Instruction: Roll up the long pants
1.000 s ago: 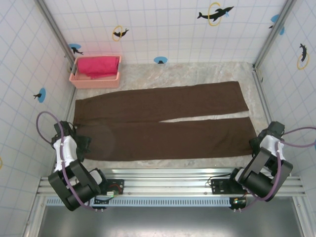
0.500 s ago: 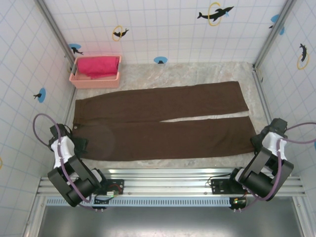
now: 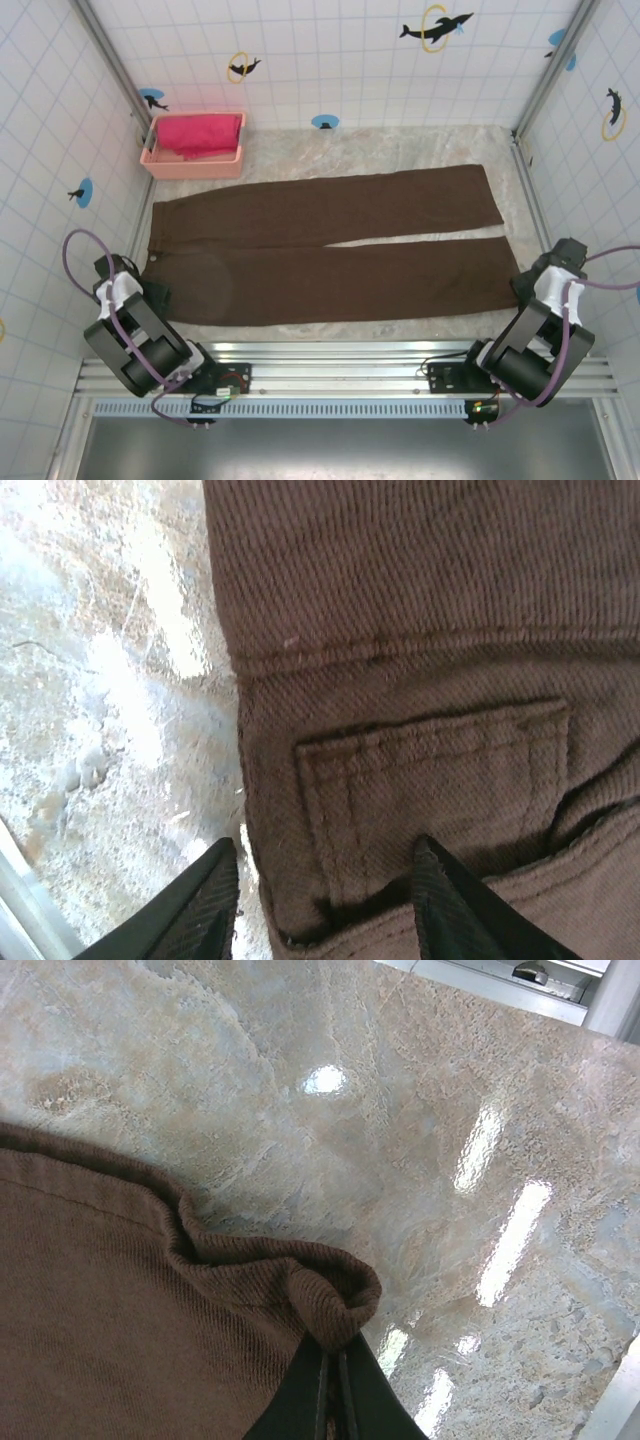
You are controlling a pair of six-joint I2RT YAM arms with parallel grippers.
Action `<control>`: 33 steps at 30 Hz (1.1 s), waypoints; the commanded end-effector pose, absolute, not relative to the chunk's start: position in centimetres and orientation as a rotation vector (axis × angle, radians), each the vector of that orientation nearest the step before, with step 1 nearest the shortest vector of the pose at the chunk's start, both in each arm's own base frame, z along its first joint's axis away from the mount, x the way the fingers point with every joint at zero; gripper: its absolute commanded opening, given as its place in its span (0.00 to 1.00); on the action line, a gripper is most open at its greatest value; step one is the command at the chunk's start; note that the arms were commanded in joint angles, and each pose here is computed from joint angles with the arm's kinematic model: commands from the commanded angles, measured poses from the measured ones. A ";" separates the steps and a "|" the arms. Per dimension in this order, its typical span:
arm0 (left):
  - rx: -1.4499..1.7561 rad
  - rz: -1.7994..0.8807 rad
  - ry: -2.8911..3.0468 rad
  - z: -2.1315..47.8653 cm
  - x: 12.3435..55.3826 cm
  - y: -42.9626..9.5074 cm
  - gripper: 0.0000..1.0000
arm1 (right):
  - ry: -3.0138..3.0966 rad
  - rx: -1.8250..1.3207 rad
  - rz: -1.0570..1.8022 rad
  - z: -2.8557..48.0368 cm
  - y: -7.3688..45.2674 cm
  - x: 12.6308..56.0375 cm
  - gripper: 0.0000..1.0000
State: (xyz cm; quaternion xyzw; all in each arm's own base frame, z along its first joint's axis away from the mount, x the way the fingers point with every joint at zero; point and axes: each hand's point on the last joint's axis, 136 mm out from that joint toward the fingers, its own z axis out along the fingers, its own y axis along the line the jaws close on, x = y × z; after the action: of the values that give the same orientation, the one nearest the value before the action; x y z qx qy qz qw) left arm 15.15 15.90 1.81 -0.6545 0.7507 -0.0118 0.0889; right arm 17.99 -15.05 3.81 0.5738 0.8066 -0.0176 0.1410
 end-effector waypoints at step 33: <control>-1.503 0.104 2.123 18.1 27.6 20.7 0.00 | 2.177 1.121 0.014 18.7 -18.6 34.5 0.00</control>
State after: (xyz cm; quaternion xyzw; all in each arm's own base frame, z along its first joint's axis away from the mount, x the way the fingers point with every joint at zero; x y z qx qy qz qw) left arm 25.17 17.85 15.18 -0.5511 0.8070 -0.0106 0.2120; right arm 32.01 -15.78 15.65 0.4407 0.8519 0.0516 0.2780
